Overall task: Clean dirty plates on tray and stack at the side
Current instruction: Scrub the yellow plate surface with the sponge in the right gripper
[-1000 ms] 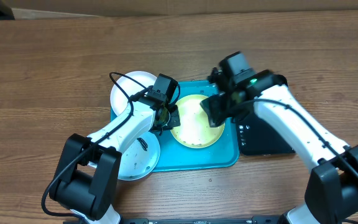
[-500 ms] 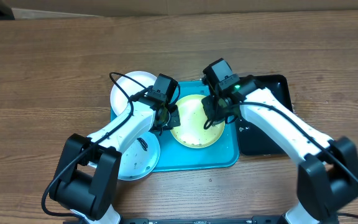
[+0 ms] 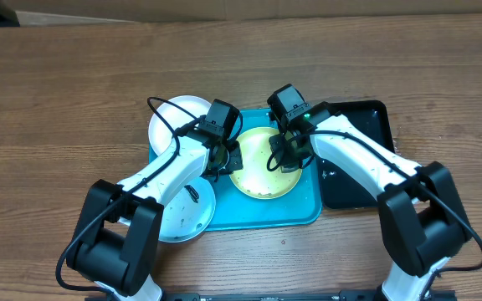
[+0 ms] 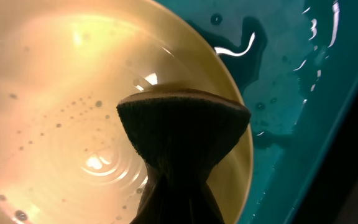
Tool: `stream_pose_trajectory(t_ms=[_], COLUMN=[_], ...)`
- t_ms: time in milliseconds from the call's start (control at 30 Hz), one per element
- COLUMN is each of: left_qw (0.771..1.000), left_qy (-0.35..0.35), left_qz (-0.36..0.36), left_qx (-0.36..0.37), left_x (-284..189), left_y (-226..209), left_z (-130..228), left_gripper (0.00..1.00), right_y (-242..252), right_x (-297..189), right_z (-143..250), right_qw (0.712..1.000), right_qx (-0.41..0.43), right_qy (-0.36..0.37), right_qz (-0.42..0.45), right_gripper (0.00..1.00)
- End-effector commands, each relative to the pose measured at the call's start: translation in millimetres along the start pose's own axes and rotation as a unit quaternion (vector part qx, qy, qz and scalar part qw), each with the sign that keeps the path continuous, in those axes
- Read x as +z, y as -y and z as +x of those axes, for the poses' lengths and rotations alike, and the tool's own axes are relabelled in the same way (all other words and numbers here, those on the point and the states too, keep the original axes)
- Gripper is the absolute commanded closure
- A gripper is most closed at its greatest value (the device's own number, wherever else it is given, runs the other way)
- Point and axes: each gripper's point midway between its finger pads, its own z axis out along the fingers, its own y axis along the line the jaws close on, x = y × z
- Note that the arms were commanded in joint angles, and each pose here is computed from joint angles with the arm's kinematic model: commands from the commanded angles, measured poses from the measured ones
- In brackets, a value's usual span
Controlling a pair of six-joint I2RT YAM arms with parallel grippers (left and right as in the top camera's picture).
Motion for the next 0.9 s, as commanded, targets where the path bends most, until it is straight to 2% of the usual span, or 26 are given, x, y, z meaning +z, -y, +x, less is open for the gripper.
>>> stream_pose_trajectory(t_ms=[0,267,533,867], left_qw=[1.000,1.000,1.000,1.000], left_qy=[-0.006,-0.006,-0.006,-0.006], left_qz=[-0.014,-0.014,-0.014,-0.014], left_qx=[-0.002,0.000,0.000,0.000], left_x=[6.5,6.5,6.5,6.5], left_y=[-4.8,-4.9,-4.8,-4.8], left_z=[5.2,5.1,5.2,5.2], left_gripper=[0.96,0.96,0.96,0.96], right_y=[5.1,8.1,-38.0,-82.0], right_x=[18.2,40.7,41.1,31.0], right_z=[5.8,17.9,29.6,18.4], right_qw=[1.000,0.998,0.987,0.964], right_qx=[0.005,0.033,0.040,0.028], right_qy=[-0.021,-0.057,-0.096,-0.075], right_qz=[0.010,0.006,-0.126,-0.252], right_gripper=[0.96,0.96,0.96,0.96])
